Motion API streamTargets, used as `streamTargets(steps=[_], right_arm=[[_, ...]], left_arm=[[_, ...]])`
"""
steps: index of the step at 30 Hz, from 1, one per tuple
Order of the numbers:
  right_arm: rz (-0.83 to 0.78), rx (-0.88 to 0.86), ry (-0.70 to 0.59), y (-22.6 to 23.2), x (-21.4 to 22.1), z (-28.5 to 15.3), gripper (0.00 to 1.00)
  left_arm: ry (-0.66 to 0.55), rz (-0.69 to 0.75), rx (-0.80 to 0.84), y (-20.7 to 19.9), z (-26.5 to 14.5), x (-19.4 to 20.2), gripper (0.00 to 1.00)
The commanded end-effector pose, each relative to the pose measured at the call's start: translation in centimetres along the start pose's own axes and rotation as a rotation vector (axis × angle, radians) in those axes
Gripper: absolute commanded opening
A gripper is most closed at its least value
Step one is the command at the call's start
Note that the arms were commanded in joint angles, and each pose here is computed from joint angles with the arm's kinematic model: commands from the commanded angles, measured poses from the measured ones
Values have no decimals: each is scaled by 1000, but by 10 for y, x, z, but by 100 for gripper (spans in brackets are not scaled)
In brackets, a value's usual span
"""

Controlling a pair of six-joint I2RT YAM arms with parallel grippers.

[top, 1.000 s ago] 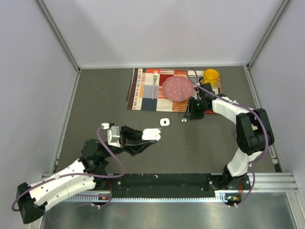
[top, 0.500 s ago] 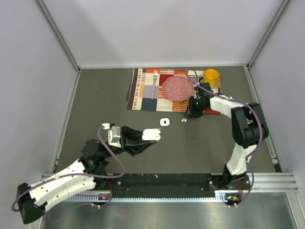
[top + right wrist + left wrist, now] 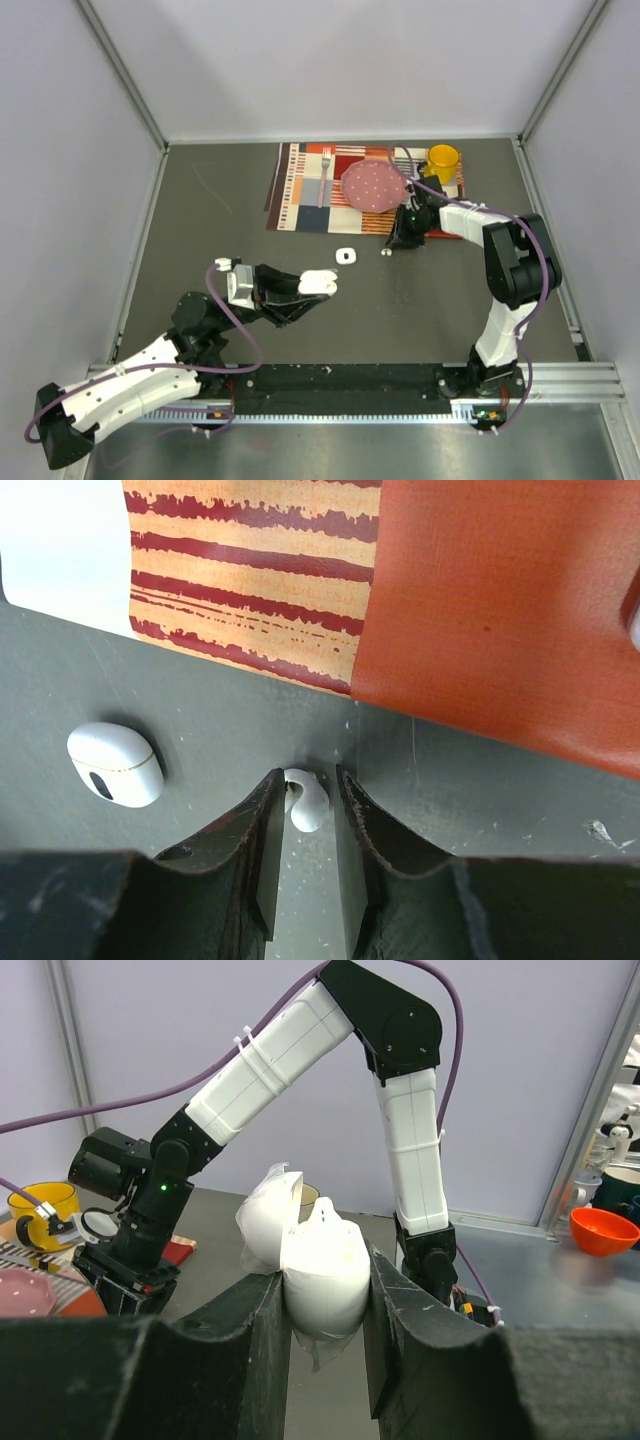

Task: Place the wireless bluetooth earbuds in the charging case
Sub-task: Pick up the left earbud from the center of the board.

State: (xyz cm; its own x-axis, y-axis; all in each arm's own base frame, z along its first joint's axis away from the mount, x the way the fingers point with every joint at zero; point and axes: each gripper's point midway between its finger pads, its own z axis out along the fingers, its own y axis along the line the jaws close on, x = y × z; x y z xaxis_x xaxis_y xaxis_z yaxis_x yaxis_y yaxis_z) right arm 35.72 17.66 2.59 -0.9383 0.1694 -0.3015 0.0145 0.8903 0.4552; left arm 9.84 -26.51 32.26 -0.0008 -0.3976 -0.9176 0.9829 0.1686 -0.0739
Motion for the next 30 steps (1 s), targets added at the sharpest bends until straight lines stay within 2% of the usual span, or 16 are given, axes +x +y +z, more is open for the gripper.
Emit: streamTargets(steps=[1, 10, 30], right_arm=[[-10, -10, -24, -4, -2, 0, 26], [-22, 3, -4, -11, 10, 3, 20], [-28, -2, -5, -19, 28, 1, 22]], left_arm=[[-30, 14, 1, 0, 2, -7, 0], [-28, 4, 2, 0, 2, -5, 0], [-20, -13, 5, 0, 3, -2, 0]])
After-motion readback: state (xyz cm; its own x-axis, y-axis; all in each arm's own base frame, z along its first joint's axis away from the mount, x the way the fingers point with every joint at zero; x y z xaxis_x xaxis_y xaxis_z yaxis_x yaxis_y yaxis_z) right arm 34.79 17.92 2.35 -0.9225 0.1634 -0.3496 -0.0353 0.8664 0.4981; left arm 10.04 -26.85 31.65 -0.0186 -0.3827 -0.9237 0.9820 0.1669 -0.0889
